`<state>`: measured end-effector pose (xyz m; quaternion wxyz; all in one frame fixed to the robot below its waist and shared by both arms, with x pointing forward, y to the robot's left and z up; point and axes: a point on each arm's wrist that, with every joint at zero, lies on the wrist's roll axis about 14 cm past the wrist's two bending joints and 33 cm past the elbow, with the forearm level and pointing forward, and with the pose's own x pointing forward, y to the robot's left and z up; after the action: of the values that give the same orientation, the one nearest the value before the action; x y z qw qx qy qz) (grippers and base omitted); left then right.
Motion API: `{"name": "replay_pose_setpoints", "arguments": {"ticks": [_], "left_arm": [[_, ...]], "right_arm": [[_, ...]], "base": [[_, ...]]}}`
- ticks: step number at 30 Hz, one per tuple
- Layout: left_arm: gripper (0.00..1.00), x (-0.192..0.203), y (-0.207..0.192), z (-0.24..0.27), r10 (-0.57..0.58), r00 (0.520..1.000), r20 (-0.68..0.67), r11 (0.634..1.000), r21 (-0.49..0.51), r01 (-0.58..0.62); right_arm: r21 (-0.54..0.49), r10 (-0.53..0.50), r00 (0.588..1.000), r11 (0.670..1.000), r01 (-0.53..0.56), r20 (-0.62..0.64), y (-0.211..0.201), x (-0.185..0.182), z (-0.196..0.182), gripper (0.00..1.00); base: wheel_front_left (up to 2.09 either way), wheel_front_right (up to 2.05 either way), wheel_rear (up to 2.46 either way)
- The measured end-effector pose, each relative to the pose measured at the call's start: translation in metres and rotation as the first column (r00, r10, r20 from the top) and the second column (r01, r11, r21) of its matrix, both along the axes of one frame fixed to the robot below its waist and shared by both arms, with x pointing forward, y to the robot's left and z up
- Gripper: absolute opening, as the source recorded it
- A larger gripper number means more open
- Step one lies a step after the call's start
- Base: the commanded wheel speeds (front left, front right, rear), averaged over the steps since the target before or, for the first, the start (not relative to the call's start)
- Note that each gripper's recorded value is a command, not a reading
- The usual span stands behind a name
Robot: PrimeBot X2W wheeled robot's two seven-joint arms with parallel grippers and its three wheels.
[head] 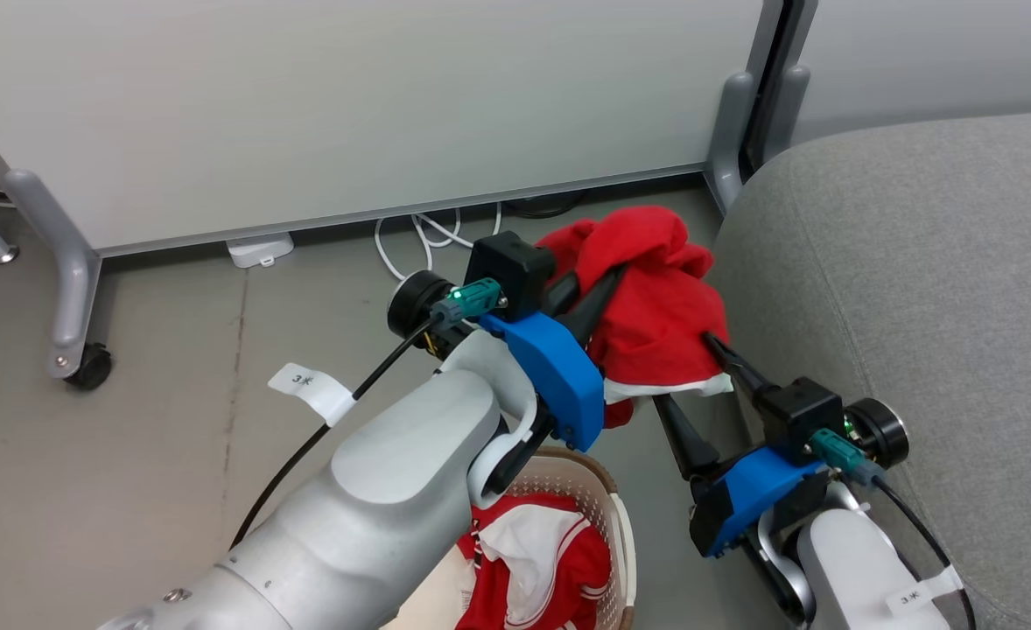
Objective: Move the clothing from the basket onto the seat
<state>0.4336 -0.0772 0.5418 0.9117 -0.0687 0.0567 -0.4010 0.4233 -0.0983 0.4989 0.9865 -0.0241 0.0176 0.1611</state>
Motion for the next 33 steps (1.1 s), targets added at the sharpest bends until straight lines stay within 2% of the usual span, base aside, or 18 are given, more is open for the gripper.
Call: {"name": "replay_pose_setpoints", "arguments": {"ticks": [9,10,11,12,24,25,26,27,30,31,32,33], "left_arm": [[0.0,-0.004,-0.003,0.004,-0.013,1.0,0.009,1.0,-0.004,0.013],[0.0,-0.004,-0.003,0.004,-0.012,1.0,0.008,1.0,-0.005,0.012],[0.0,-0.005,-0.002,0.004,-0.01,1.0,0.007,1.0,-0.005,0.01],[0.0,-0.005,-0.002,0.004,-0.01,1.0,0.007,1.0,-0.005,0.01],[0.0,-0.012,-0.003,0.004,-0.012,1.0,0.01,1.0,0.006,0.012],[0.17,-0.012,-0.003,0.004,-0.01,1.0,0.012,1.0,0.007,0.01],[0.42,-0.012,-0.003,0.004,-0.009,1.0,0.012,1.0,0.008,0.009],[0.47,-0.013,-0.004,0.004,-0.009,1.0,0.012,1.0,0.009,0.009],[0.86,-0.013,-0.004,0.004,-0.009,1.0,0.015,1.0,0.012,0.008],[0.96,-0.013,-0.004,0.005,-0.009,1.0,0.015,1.0,0.012,0.009],[1.0,-0.013,-0.004,0.005,-0.009,1.0,0.014,1.0,0.011,0.009],[1.0,-0.013,-0.004,0.005,-0.011,1.0,0.016,1.0,0.014,0.01]], "right_arm": [[-0.007,0.022,1.0,1.0,-0.022,-0.005,0.007,0.016,0.001,1.0],[0.001,0.021,1.0,1.0,-0.021,-0.011,0.007,0.017,0.001,0.57],[0.017,0.018,1.0,1.0,-0.018,-0.019,0.006,0.017,-0.001,0.36],[0.017,0.018,1.0,1.0,-0.018,-0.019,0.006,0.017,-0.001,0.0],[0.061,0.014,1.0,0.998,-0.013,-0.019,0.006,0.013,-0.003,0.0],[0.061,0.014,1.0,0.998,-0.013,-0.021,0.006,0.012,-0.003,0.0],[0.061,0.014,1.0,0.998,-0.012,-0.02,0.006,0.011,-0.003,0.0],[0.064,0.013,1.0,0.998,-0.011,-0.019,0.006,0.011,-0.003,0.0],[0.067,0.009,1.0,0.998,-0.008,-0.022,0.005,0.011,-0.003,0.0],[0.067,0.009,1.0,0.998,-0.007,-0.022,0.004,0.011,-0.003,0.0],[0.068,0.008,1.0,0.998,-0.006,-0.022,0.004,0.01,-0.003,0.0],[0.071,0.007,1.0,0.997,-0.005,-0.024,0.004,0.01,-0.004,0.0]], "base": [[0.0,0.0,0.0],[0.0,0.0,0.0],[0.0,0.0,0.0],[0.0,0.0,0.0],[0.0,0.0,0.0],[0.0,0.0,0.0],[0.0,0.0,0.0],[0.0,0.0,0.0],[0.0,0.0,0.0],[0.0,0.0,0.0],[0.0,0.0,0.0],[0.0,0.0,0.0]]}}
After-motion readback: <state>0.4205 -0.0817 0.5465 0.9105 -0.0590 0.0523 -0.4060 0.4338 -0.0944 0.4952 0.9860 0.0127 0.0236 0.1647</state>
